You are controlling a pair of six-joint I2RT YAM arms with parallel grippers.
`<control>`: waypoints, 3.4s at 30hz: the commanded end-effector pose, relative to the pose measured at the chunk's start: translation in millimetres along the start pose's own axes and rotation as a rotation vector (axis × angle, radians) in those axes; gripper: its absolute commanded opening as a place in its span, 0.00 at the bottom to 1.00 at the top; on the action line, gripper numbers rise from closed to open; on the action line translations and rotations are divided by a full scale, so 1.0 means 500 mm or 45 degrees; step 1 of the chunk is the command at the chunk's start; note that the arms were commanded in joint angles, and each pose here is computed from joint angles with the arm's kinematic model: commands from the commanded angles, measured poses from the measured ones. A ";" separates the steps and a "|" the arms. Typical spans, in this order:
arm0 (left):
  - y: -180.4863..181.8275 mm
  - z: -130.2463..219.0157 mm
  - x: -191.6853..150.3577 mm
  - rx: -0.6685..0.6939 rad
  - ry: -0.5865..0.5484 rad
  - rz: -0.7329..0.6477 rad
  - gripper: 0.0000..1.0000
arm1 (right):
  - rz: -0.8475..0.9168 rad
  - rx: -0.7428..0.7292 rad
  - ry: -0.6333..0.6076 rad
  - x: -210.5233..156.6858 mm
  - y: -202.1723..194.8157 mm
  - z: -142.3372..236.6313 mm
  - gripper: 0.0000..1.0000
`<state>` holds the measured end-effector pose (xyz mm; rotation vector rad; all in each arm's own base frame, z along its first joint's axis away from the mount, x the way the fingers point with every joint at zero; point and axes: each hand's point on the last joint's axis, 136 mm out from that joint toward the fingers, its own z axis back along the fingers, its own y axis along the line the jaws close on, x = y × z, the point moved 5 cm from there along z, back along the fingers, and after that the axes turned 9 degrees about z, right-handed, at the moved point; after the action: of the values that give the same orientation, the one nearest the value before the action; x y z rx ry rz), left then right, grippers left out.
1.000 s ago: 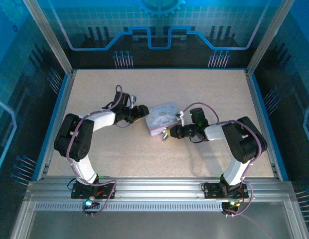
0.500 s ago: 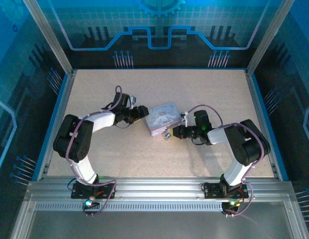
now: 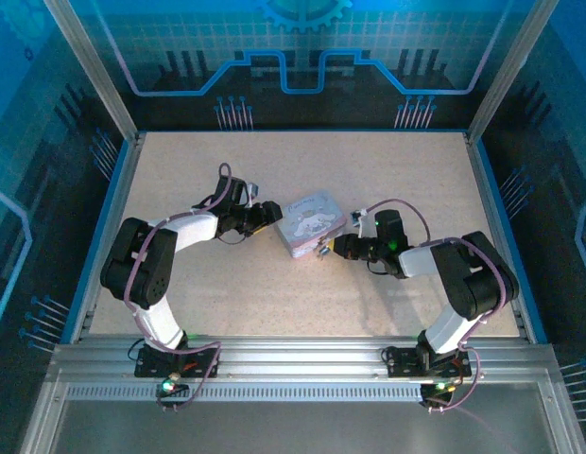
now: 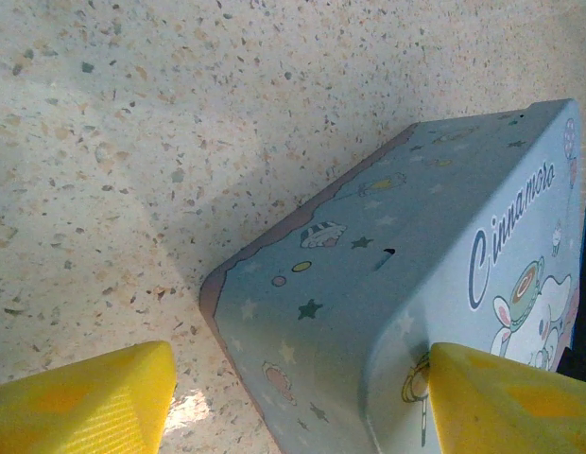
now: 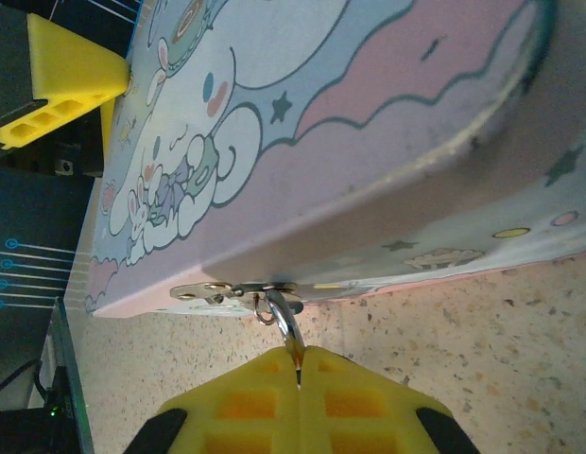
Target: Unlock the padlock with the key
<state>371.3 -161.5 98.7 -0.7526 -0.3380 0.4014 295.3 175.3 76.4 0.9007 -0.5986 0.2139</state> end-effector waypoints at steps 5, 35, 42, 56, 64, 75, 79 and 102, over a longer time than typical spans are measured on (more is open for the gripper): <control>0.071 -0.001 -0.034 0.173 0.055 0.062 0.72 | -0.038 -0.043 -0.052 0.010 -0.014 0.012 0.00; -0.066 0.243 0.057 -0.059 -0.399 -0.130 0.99 | -0.143 -0.386 0.300 -0.142 0.083 0.205 0.01; -0.070 0.262 0.056 -0.069 -0.420 -0.124 0.99 | -0.169 -0.385 0.371 -0.165 0.063 0.167 0.01; -0.072 0.283 0.060 -0.075 -0.452 -0.119 0.99 | -0.114 -0.443 0.319 -0.128 0.038 0.134 0.28; -0.063 0.348 0.068 -0.006 -0.670 -0.179 0.99 | 0.049 -0.580 0.118 -0.033 0.054 0.206 0.45; 0.030 0.452 0.067 0.383 -1.158 -0.262 0.99 | 0.266 -0.935 -0.179 0.098 -0.004 0.321 0.94; 0.075 0.454 0.071 0.551 -1.264 -0.321 0.99 | 0.367 -1.021 -0.278 0.117 -0.049 0.331 1.00; 0.188 0.307 0.063 0.614 -1.121 -0.484 0.99 | 0.729 -0.980 -0.506 0.157 -0.163 0.249 1.00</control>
<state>302.8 8.4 138.8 0.0444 -1.0939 0.4512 339.1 20.4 123.8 0.0014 -1.1239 0.2366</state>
